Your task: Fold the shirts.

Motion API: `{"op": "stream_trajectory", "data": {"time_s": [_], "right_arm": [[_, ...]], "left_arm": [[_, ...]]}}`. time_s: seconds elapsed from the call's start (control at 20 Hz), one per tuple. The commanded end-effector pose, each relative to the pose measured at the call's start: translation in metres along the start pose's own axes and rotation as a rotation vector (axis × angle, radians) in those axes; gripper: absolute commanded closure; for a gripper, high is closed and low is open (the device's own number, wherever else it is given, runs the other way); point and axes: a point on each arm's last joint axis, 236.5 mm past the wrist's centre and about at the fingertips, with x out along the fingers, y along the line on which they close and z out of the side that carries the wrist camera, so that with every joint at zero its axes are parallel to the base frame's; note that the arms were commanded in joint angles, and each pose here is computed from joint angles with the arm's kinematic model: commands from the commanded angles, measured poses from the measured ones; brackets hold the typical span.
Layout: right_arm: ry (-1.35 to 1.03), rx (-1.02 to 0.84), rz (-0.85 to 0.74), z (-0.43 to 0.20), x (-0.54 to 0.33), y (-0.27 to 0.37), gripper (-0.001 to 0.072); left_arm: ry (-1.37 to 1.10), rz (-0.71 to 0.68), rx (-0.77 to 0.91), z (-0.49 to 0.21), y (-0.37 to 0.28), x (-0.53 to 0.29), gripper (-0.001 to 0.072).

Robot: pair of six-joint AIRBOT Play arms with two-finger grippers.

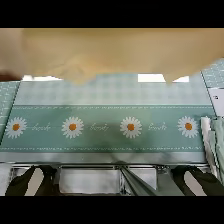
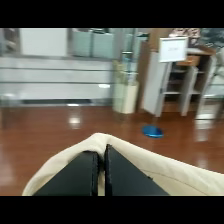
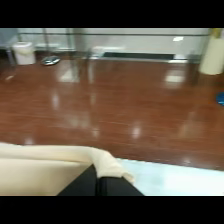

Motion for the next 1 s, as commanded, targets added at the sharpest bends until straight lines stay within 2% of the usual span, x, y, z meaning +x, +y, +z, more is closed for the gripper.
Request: {"op": "stream_trajectory", "data": {"time_s": [0.0,0.15,0.3,0.65,0.95], "right_arm": [[-0.022,-0.023,-0.173,-0.02,-0.074,-0.014,0.0694],[-0.015,-0.007,-0.235,-0.036,-0.098,-0.02,0.0694],[0.125,0.026,-0.21,-0.071,-0.079,-0.021,0.0693],[0.415,0.201,0.034,-0.182,0.046,-0.008,0.0694],[0.596,0.303,-0.002,-0.286,0.198,-0.071,0.0694]], "left_arm": [[-0.045,0.192,0.149,0.016,-0.004,-0.078,0.0681],[-0.032,0.201,0.165,0.01,0.001,-0.121,0.068],[0.131,0.17,0.115,-0.032,0.013,-0.116,0.068],[0.607,0.195,-0.017,-0.216,0.044,-0.003,0.068],[0.789,0.222,-0.079,-0.352,0.073,0.121,0.068]]}}
